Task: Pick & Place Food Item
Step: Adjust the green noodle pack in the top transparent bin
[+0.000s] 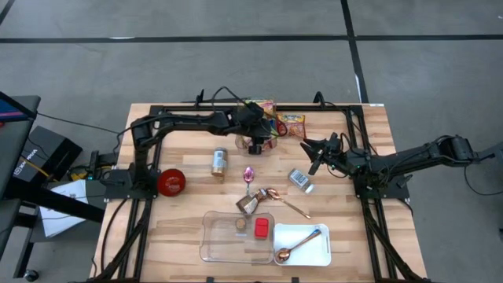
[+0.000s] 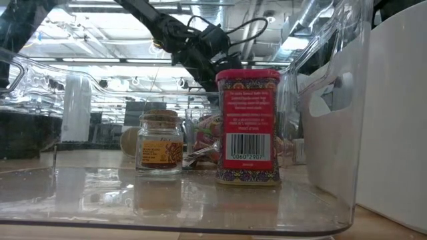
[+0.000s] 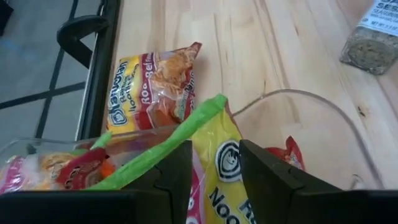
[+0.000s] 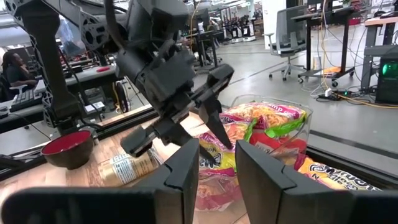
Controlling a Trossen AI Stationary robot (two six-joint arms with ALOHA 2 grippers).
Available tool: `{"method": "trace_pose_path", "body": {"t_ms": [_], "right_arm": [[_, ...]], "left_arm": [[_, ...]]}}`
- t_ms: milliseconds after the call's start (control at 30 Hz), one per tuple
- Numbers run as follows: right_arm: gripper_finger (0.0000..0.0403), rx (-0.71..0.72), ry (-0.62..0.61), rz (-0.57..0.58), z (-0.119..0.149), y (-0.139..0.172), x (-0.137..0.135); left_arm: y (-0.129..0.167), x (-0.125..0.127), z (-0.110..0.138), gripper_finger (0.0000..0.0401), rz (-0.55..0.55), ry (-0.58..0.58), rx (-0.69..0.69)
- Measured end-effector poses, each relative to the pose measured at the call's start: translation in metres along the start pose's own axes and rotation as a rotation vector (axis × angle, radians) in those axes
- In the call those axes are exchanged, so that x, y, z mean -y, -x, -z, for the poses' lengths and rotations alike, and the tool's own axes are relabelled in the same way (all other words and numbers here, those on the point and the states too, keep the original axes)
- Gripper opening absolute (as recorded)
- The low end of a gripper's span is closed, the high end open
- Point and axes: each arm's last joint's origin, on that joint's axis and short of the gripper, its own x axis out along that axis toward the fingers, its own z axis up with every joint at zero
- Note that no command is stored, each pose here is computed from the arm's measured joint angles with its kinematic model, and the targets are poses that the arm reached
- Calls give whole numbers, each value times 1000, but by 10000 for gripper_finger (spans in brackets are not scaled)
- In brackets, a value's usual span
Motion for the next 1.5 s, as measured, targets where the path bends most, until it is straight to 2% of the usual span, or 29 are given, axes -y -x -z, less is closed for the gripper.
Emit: {"method": "trace_pose_path", "body": {"t_ms": [300, 600, 900, 1167, 1500], "right_arm": [[99, -1, -7, -5, 0, 0, 0], [99, -9, -3, -3, 1, 0, 0], [99, -10, -2, -2, 1, 0, 0], [99, -13, 1, -1, 1, 0, 0], [99, -21, 7, 1, 2, 0, 0]], "left_arm": [[-10, 2, 9, 110, 19, 24, -39], [-9, 7, 9, 7, 62, -6, -47], [-8, 21, 11, 3, 169, -183, -82], [-8, 38, 3, 3, 238, -318, -43], [13, 46, -15, 8, 244, -405, 14]]}}
